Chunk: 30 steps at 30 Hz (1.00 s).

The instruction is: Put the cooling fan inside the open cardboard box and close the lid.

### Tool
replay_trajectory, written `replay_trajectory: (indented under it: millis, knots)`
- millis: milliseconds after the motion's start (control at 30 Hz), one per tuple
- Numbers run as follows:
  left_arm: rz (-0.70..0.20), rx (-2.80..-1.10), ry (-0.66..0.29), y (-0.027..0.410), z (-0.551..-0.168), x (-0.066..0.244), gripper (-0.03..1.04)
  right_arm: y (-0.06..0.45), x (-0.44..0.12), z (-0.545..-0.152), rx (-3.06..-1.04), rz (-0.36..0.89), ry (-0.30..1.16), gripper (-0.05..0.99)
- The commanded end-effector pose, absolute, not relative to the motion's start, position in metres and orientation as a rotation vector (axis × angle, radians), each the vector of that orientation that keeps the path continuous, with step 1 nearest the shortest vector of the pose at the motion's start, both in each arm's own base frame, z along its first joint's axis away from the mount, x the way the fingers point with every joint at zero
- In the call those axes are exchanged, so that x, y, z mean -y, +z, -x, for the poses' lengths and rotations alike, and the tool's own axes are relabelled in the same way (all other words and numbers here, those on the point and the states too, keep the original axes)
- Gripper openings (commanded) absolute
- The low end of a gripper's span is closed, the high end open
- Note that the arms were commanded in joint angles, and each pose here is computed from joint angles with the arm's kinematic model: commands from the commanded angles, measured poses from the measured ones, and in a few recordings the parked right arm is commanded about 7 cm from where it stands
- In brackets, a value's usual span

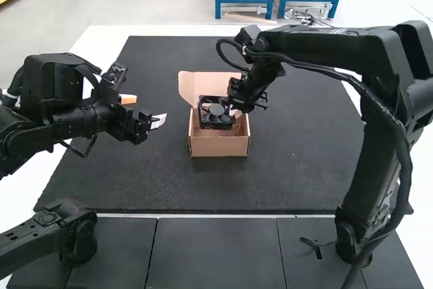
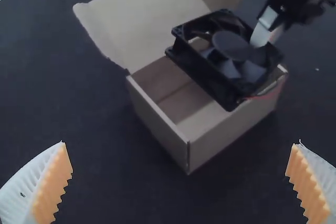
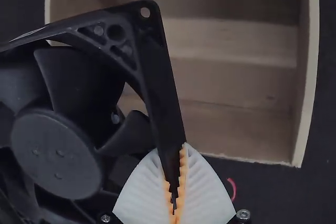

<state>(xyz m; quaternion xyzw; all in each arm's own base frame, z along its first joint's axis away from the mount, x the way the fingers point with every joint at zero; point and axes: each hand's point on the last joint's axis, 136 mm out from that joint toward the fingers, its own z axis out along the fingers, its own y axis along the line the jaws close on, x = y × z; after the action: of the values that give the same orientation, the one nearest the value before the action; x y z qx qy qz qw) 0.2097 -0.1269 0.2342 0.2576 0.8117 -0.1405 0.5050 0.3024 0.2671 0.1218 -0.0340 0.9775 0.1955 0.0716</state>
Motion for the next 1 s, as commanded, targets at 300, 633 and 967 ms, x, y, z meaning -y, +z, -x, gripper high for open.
replay_trajectory:
  millis: [300, 633, 967]
  knots:
    - [-0.617, -1.91, -0.338, 0.249, -0.209, 0.126, 0.97, 0.121, -0.278, -0.318, -2.937, 0.081, 0.61, -0.02]
    - [-0.623, -1.926, -0.334, 0.245, -0.206, 0.125, 0.97, 0.107, -0.273, -0.33, -2.948, 0.064, 0.548, -0.02]
    - [-0.635, -1.945, -0.332, 0.241, -0.203, 0.124, 0.97, 0.099, -0.272, -0.335, -2.951, 0.063, 0.507, -0.02]
